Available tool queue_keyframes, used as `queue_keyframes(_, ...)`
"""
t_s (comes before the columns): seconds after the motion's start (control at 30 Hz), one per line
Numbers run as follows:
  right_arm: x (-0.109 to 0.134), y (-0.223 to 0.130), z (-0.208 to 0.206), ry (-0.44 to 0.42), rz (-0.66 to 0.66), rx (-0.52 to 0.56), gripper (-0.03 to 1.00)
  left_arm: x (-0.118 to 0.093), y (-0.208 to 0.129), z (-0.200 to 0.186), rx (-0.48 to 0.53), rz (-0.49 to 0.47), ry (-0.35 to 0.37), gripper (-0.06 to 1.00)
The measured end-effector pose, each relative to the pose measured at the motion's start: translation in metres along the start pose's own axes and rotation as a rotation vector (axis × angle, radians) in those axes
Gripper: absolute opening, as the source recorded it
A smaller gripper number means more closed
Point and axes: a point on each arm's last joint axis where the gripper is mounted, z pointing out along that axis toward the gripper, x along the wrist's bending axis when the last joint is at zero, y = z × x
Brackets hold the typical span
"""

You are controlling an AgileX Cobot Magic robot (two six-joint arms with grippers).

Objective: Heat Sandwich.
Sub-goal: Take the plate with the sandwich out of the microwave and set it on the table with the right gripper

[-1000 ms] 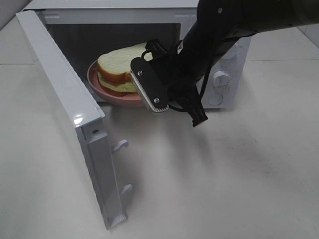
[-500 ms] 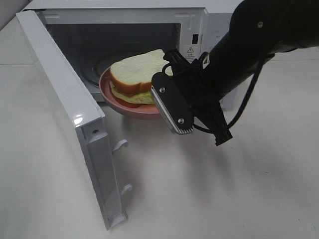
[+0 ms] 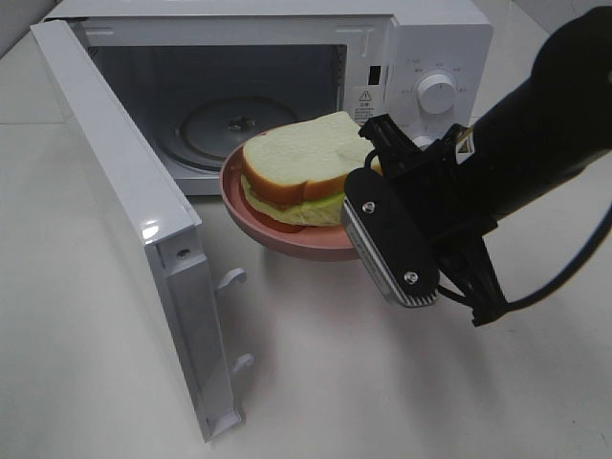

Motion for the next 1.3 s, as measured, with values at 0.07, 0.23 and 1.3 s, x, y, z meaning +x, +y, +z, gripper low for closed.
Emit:
queue_keyframes(0.07, 0.009, 0.0, -0.008, -0.007, 0.001, -0.001, 0.07, 0.0, 0.0, 0.0, 0.0, 0.0, 0.0, 0.99)
queue_keyframes(0.23, 0.022, 0.0, -0.02, -0.027, 0.023, -0.003, 0.07, 0.0, 0.0, 0.0, 0.0, 0.0, 0.0, 0.99)
queue_keyframes(1.3, 0.111, -0.016, -0.074, -0.045, 0.241, 0.125, 0.07, 0.0, 0.0, 0.0, 0.0, 0.0, 0.0, 0.99)
